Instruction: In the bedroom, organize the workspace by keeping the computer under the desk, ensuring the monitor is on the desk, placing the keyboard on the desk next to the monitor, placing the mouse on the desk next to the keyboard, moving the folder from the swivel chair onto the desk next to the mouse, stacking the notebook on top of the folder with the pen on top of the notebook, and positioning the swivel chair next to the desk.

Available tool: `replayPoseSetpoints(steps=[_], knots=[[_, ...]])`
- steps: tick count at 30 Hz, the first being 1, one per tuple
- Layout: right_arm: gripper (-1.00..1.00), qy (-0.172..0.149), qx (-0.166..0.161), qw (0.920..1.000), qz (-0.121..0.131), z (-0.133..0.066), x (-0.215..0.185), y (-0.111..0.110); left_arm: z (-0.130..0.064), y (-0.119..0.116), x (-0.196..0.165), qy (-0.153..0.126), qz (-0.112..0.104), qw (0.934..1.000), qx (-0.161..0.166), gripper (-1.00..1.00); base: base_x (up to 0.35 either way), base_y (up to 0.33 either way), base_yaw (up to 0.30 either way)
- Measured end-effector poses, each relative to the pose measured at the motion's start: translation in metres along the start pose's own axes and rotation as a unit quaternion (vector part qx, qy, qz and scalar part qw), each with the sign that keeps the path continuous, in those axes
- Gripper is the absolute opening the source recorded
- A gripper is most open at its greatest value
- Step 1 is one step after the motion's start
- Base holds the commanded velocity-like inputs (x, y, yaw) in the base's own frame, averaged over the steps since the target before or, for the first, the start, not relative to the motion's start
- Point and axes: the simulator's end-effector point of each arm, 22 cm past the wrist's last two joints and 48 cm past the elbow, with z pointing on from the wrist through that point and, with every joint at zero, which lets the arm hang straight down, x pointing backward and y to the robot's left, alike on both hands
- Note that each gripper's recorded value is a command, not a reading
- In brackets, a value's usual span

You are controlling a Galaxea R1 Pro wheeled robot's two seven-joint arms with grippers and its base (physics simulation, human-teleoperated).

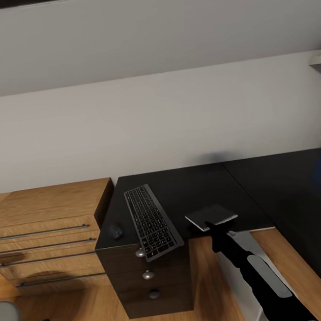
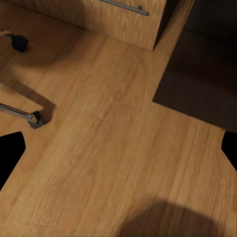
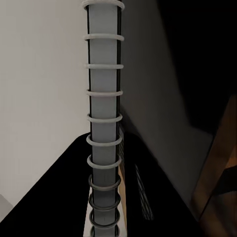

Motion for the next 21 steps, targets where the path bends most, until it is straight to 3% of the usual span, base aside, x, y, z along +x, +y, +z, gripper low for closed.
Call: replayPoseSetpoints(steps=[21], knots=[[-1.00, 0.000, 0.000, 1.0000, 0.000, -0.0001, 0.0001, 0.0001, -0.0001, 0.0005, -0.0002, 0.000, 0.000, 1.0000, -0.001, 1.00, -0.007, 0.000, 0.000]])
